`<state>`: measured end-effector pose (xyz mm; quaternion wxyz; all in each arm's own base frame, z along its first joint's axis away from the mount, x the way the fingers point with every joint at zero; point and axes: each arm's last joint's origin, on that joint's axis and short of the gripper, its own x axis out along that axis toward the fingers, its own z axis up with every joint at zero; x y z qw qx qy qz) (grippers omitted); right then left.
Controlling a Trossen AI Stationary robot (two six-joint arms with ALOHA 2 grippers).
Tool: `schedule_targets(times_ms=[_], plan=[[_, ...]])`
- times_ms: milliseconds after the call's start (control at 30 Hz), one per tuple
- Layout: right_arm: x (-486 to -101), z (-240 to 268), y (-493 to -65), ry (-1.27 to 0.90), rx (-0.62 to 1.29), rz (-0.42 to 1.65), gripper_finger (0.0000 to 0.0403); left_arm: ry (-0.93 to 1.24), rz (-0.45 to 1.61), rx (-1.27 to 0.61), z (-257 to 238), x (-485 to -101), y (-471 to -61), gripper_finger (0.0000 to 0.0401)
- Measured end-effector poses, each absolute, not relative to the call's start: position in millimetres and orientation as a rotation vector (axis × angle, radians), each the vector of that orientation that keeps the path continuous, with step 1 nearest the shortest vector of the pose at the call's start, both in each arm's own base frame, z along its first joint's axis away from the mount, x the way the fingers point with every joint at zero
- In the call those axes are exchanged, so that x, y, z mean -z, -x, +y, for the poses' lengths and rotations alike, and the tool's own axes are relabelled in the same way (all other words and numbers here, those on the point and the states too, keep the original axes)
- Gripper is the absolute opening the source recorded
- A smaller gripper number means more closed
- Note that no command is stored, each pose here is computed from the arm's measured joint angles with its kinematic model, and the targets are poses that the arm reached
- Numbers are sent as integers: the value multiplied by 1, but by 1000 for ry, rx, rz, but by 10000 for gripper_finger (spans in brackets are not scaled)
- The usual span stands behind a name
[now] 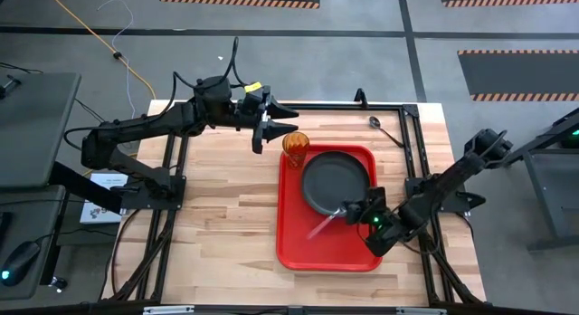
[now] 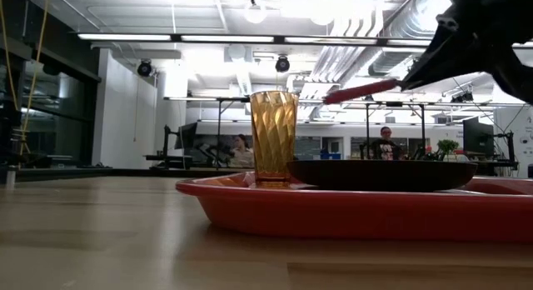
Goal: Pick and place plate/cup/fork/spoon on tray
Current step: Put the pink fork on the red tray to the bottom of the black plate
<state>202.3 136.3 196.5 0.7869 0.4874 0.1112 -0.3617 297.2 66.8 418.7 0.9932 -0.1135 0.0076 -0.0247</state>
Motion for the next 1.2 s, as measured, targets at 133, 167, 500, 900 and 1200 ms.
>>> schedule_targets(times_ms=[133, 167, 500, 900, 1200], plan=[[-208, 135, -197, -1003, 847, 320, 0, 229, 15, 49, 67, -419, -297, 200], [-211, 136, -196, -993, 856, 344, 0, 235, 15, 49, 67, -419, -297, 200], [-215, 152, -177, -965, 821, 403, 0, 236, 16, 49, 67, -419, -297, 200], [-201, 148, -189, -921, 887, 365, 0, 234, 8, 50, 67, -419, -297, 200], [-233, 128, -176, -880, 851, 121, 0, 237, 19, 67, 64, -419, -298, 200]])
